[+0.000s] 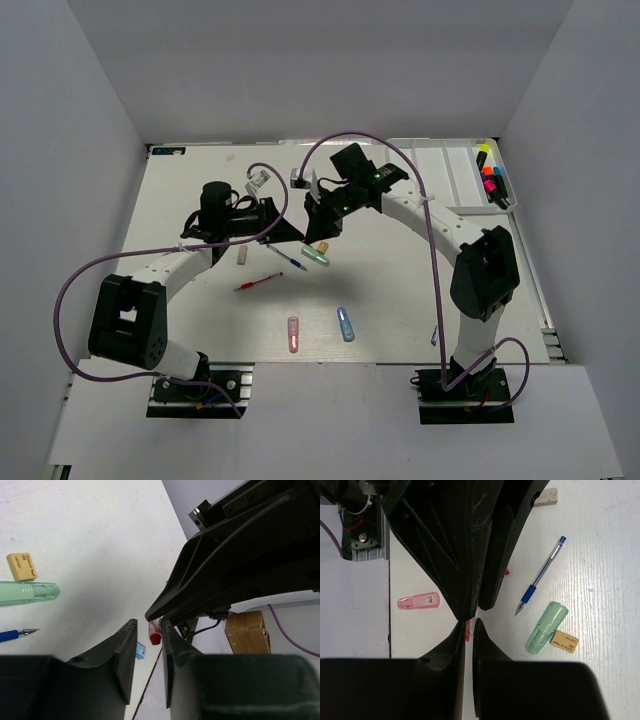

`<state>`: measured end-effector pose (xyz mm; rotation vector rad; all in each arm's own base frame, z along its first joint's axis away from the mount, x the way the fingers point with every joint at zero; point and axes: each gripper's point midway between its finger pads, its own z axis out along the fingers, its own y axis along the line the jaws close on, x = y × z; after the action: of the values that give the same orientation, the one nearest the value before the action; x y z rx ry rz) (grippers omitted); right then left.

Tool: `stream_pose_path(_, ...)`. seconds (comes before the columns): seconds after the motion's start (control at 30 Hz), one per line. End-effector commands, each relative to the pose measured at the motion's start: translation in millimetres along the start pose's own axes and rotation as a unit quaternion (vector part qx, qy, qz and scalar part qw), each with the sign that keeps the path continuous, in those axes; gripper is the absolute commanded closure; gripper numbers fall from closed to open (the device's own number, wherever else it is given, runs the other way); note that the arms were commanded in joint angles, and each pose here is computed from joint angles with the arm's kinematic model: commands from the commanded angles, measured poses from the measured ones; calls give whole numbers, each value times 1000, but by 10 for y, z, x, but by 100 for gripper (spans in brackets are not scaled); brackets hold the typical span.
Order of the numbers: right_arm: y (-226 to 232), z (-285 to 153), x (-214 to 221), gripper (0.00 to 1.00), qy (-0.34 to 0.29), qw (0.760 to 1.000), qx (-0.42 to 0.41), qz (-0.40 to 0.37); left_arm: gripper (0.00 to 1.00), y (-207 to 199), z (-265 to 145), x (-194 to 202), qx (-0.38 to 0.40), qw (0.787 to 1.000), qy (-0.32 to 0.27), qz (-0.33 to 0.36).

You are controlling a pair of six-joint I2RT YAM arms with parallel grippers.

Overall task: Sort the stationery into containers
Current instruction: Pass the stationery from the right arm to the left, then grab a piece of stationery with the right arm

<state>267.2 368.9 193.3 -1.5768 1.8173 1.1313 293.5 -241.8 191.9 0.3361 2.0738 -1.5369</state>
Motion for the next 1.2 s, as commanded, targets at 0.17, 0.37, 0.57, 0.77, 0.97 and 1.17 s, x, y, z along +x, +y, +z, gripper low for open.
stream_pose_path(0.17, 151, 34, -207, 100, -18, 999, -18, -34, 84, -16, -7, 2, -3, 1000, -4, 4)
stream_pose_path(0.37, 57, -37, -331, 100, -33, 999, 4, -27, 100, 34, -50, 93, -23, 1000, -4, -2)
stream_pose_path(0.57, -79, -263, -398, 53, -43, 997, 56, -13, 100, 204, -238, 12, -87, 996, -36, -8)
stream_pose_path(0.77, -251, -871, -558, 55, -89, 987, 127, -49, 100, 348, -638, -280, -151, 982, -113, -16)
stream_pose_path(0.97, -107, -552, -86, 70, -3, 991, 74, -113, 100, 604, -1182, -767, -230, 953, -194, -44)
stream_pose_path(1.17, 25, 379, 44, 76, 79, 971, 32, -224, 100, 777, -1624, -999, -281, 925, -245, -72)
